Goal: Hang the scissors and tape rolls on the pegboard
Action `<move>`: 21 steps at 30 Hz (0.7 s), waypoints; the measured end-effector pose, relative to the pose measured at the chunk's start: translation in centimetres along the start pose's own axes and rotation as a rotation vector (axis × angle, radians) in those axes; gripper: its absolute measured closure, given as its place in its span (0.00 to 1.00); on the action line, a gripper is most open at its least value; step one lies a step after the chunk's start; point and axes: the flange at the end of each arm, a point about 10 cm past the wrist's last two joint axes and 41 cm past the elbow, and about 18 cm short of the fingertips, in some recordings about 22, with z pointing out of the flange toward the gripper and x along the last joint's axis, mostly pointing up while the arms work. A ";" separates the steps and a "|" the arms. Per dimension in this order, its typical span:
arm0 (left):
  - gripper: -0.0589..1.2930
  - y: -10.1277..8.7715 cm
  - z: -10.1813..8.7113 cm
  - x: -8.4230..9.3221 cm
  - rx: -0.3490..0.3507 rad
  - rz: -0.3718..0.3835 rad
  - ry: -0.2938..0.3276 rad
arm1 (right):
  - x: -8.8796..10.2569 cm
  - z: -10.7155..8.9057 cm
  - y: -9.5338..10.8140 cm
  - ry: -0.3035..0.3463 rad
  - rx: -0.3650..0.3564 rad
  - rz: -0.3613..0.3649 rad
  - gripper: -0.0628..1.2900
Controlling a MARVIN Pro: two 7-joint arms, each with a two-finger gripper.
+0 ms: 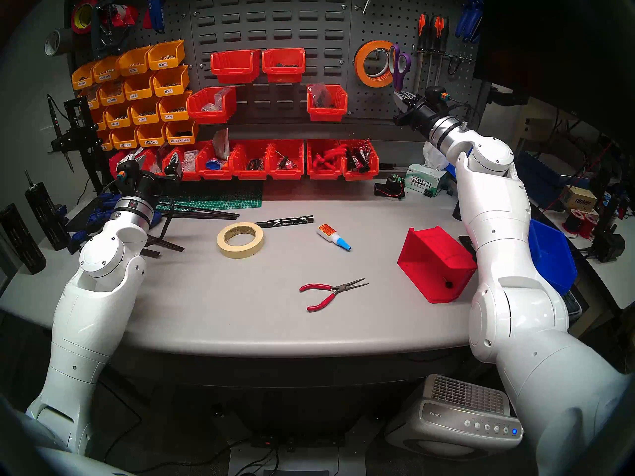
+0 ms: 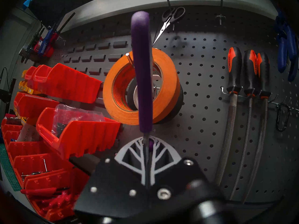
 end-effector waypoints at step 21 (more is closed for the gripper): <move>0.04 0.0 0.0 0.0 0.000 0.000 0.000 | 0.5 1.3 -1.4 0.018 0.035 0.002 0.98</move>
